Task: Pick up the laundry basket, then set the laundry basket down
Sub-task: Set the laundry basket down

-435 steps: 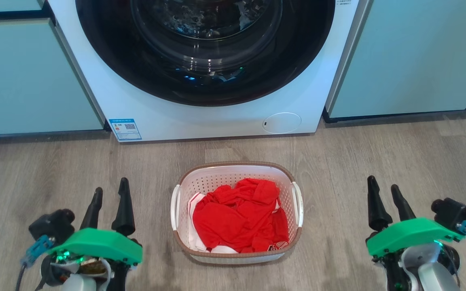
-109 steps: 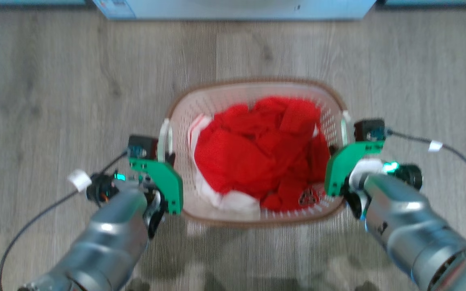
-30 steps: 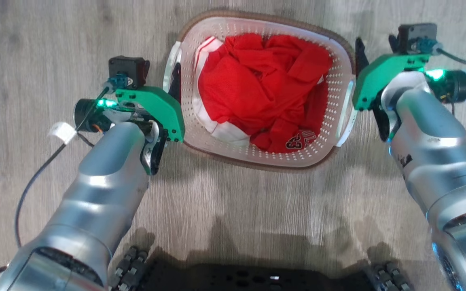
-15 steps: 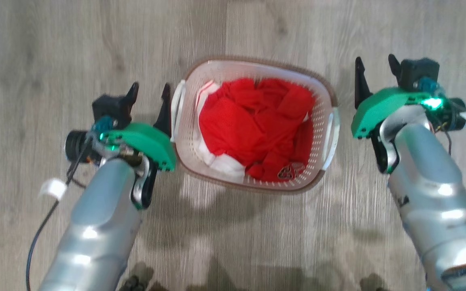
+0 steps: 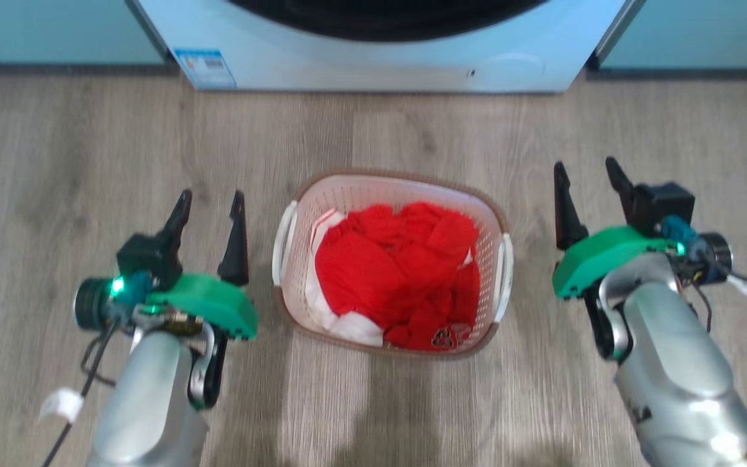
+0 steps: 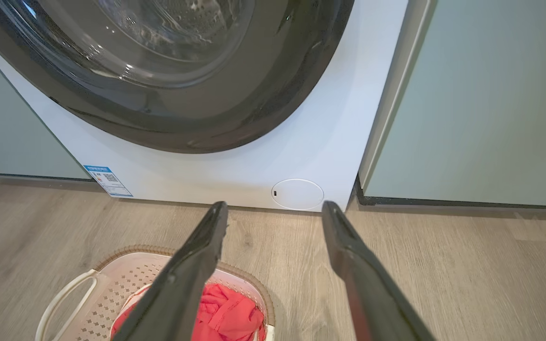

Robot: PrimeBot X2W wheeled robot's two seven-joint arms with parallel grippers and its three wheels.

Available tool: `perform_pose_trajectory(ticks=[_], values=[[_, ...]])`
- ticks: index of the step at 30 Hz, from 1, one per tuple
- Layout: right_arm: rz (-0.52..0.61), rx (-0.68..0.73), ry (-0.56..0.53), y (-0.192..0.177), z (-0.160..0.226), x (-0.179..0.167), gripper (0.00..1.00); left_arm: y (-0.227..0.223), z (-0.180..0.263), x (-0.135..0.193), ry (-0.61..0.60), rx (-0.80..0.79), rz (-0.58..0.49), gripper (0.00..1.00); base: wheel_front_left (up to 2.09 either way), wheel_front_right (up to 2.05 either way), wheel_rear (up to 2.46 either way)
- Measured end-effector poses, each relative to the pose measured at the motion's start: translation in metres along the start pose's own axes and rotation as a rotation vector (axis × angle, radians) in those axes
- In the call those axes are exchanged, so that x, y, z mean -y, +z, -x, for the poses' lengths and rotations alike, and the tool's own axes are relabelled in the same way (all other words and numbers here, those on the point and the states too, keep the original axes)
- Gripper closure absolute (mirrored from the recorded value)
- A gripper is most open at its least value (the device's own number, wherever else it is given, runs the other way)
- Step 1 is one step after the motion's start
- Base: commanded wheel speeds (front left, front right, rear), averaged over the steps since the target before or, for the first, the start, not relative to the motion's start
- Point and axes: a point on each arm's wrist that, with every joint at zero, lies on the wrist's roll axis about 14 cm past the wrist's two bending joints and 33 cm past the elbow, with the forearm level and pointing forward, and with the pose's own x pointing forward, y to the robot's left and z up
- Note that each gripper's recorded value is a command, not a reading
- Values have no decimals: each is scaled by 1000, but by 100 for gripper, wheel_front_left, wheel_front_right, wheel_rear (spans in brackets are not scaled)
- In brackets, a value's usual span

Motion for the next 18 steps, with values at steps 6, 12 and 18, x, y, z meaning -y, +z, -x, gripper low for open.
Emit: perform_pose_trajectory(ticks=[6, 12, 18], values=[[0, 73, 4, 25, 28, -9, 0, 16, 28, -1, 14, 54, -5, 0, 0, 0, 0], [2, 130, -5, 41, 56, -13, 0, 24, 54, 0, 18, 86, -9, 0, 0, 0, 0], [0, 161, -9, 48, 79, -18, 0, 29, 73, -3, 37, 110, -5, 0, 0, 0, 0]])
